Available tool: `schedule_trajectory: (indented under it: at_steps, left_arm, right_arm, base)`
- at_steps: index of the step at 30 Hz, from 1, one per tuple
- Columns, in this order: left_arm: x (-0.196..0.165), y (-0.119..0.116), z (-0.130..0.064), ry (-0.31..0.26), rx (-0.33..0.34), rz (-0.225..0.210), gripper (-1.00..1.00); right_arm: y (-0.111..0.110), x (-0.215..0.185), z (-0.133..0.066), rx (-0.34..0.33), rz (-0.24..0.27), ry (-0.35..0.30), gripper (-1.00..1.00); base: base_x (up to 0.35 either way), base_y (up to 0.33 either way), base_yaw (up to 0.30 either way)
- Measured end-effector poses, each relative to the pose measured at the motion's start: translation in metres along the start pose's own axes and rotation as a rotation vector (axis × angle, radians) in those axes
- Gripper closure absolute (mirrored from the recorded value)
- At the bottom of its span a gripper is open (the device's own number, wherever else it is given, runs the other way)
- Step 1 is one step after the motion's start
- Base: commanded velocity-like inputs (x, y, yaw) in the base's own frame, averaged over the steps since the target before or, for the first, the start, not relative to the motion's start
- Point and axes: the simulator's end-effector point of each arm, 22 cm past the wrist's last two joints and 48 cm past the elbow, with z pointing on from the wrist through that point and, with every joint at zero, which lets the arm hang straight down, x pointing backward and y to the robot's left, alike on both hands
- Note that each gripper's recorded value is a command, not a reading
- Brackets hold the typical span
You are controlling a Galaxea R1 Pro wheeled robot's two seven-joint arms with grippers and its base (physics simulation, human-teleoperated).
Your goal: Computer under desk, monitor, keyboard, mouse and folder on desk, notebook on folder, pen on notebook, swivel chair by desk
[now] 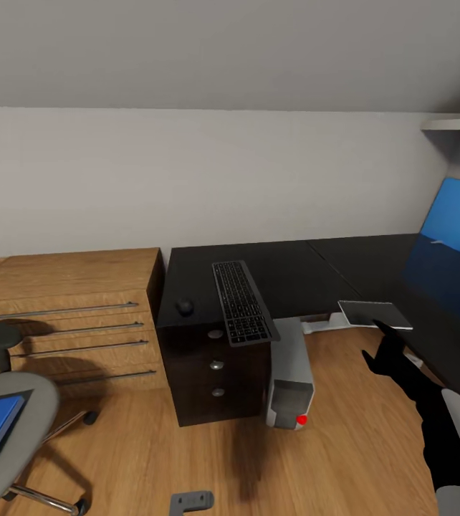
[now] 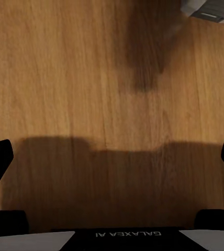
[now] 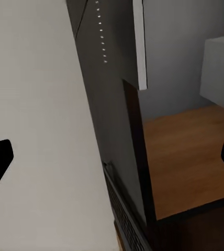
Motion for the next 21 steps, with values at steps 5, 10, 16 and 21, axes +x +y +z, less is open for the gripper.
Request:
schedule_trajectory:
  at_steps: [5, 10, 16, 21]
  left_arm:
    - [0.0, 0.0, 0.0, 0.0, 0.0, 0.0, -1.0]
    - [0.0, 0.0, 0.0, 0.0, 0.0, 0.0, -1.0]
    - [0.003, 0.001, 0.001, 0.005, -0.003, 0.001, -1.0]
    - [0.01, 0.004, 0.004, 0.023, -0.011, 0.006, -1.0]
  right_arm:
    - [-0.001, -0.015, -0.001, 0.001, 0.013, -0.068, -1.0]
    - [-0.005, -0.025, -0.001, 0.02, -0.024, -0.115, -1.0]
    - [-0.008, -0.031, -0.002, 0.035, -0.054, -0.142, -1.0]
    - [-0.008, -0.032, -0.002, 0.036, -0.055, -0.145, -1.0]
  base:
    - [0.115, -0.087, 0.0]
    - [0.049, -0.039, 0.0]
    - [0.061, -0.005, 0.0]
    - [0.061, 0.0, 0.0]
